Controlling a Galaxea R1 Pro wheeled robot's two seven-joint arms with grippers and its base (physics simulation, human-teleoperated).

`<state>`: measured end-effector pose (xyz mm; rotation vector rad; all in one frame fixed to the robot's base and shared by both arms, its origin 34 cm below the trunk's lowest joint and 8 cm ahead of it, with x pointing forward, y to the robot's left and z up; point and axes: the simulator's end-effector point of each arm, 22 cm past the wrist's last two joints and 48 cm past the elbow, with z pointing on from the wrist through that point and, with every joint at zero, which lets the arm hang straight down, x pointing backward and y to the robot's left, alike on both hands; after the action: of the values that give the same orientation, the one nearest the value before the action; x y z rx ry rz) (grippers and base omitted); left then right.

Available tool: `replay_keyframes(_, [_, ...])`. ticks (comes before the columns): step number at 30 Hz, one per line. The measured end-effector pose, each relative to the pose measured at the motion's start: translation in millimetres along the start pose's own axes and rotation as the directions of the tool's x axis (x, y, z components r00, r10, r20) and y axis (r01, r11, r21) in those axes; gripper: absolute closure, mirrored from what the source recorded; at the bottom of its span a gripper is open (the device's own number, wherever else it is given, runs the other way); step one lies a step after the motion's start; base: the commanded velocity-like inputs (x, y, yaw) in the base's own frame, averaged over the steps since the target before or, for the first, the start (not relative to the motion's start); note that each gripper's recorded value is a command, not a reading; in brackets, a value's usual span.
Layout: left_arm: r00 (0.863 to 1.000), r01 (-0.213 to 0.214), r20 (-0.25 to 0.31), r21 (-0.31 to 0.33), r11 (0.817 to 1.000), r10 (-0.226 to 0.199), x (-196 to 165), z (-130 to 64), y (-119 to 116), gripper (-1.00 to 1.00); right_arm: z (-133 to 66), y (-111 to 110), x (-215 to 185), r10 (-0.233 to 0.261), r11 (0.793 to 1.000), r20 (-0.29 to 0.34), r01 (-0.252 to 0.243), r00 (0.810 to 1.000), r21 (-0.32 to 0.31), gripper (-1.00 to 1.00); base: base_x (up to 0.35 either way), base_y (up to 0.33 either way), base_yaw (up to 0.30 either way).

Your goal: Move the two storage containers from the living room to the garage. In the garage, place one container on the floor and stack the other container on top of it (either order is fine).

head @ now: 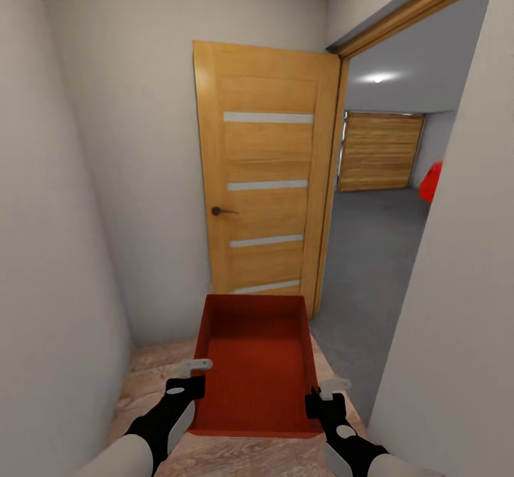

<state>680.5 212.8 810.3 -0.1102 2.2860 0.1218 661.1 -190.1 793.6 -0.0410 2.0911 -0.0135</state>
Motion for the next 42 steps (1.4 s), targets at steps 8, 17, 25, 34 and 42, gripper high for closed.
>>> replay_keyframes(8, [1.000,0.001,0.001,-0.001,1.000,-0.001,-0.6,-0.1,0.1,1.00,0.1,0.0,-0.4,0.000,1.000,0.001,0.000,1.000,0.000,1.00,0.285,0.235,-0.286])
replay_keyframes(17, [1.000,0.003,0.005,-0.002,1.000,-0.003,-2.8,-0.3,0.1,1.00,0.3,0.1,-1.8,0.001,1.000,0.004,-0.001,1.000,0.000,1.00,0.281,0.232,-0.286])
replay_keyframes(25, [1.000,0.004,0.007,-0.002,1.000,-0.004,-3.7,-0.1,-0.2,1.00,0.8,0.0,-2.2,0.001,1.000,0.006,-0.001,1.000,0.001,1.00,0.107,0.071,-0.286])
replay_keyframes(34, [1.000,0.003,0.007,-0.002,1.000,-0.003,-3.9,-0.1,-0.4,1.00,0.8,-0.1,-2.3,0.002,1.000,0.006,-0.002,1.000,0.001,1.00,0.006,0.003,-0.286])
replay_keyframes(42, [1.000,0.004,0.007,-0.002,1.000,-0.004,-3.6,-0.5,-0.3,1.00,0.5,-0.1,-2.2,0.001,1.000,0.005,-0.001,1.000,0.000,1.00,0.159,0.132,-0.108])
